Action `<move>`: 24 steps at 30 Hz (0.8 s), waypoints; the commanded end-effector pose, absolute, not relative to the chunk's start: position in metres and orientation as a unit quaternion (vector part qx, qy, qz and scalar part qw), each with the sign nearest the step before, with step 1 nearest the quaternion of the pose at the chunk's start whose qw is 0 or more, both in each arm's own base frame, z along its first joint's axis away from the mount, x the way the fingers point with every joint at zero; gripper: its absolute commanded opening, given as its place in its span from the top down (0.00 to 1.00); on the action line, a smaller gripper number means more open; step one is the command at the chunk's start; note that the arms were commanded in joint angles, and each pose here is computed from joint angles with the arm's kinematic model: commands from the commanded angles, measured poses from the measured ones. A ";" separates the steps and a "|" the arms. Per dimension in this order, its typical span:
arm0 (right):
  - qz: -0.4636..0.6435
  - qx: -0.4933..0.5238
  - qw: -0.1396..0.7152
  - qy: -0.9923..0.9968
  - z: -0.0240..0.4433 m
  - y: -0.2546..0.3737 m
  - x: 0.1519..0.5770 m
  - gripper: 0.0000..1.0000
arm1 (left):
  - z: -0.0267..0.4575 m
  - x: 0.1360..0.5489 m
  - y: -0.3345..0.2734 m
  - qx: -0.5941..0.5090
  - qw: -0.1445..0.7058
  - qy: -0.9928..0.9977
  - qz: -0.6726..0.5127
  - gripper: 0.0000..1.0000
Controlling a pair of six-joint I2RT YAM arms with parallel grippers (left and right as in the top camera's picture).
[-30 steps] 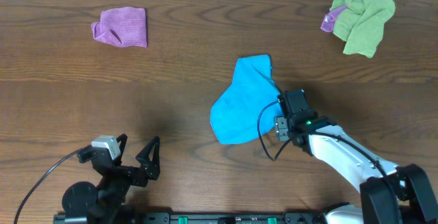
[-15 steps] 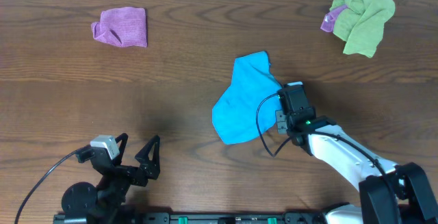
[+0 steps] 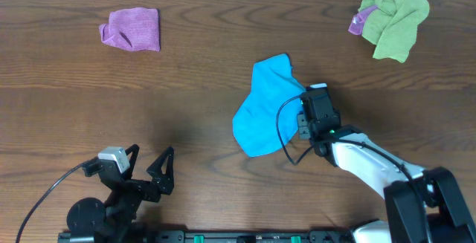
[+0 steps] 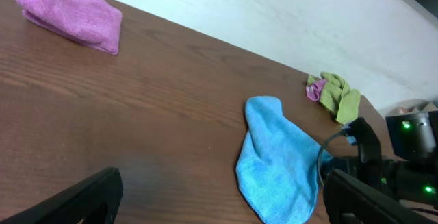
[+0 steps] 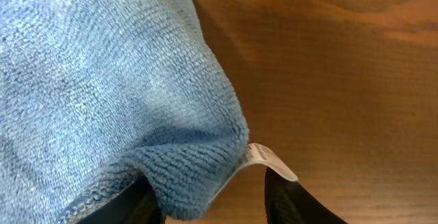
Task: Fold the cloth
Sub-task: 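Regrasp the blue cloth corner near its tag with the right gripper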
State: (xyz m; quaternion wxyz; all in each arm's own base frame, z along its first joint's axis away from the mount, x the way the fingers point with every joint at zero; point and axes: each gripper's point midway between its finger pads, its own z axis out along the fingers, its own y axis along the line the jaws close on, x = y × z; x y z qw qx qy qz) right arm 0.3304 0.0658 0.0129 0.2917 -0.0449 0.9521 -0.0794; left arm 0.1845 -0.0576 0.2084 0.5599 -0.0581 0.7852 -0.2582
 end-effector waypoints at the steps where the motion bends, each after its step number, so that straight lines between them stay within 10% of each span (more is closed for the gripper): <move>1: -0.094 -0.048 0.282 0.954 0.001 0.061 0.330 0.60 | 0.211 0.184 -0.057 -0.056 0.565 0.782 -0.257 0.05; 10: -0.114 -0.046 0.281 0.952 -0.005 0.055 0.332 0.99 | 0.211 0.184 -0.057 -0.057 0.565 0.782 -0.256 0.05; 24: -0.164 -0.019 0.346 0.924 0.074 0.032 0.323 0.99 | 0.207 0.183 -0.057 -0.074 0.552 0.786 -0.268 0.05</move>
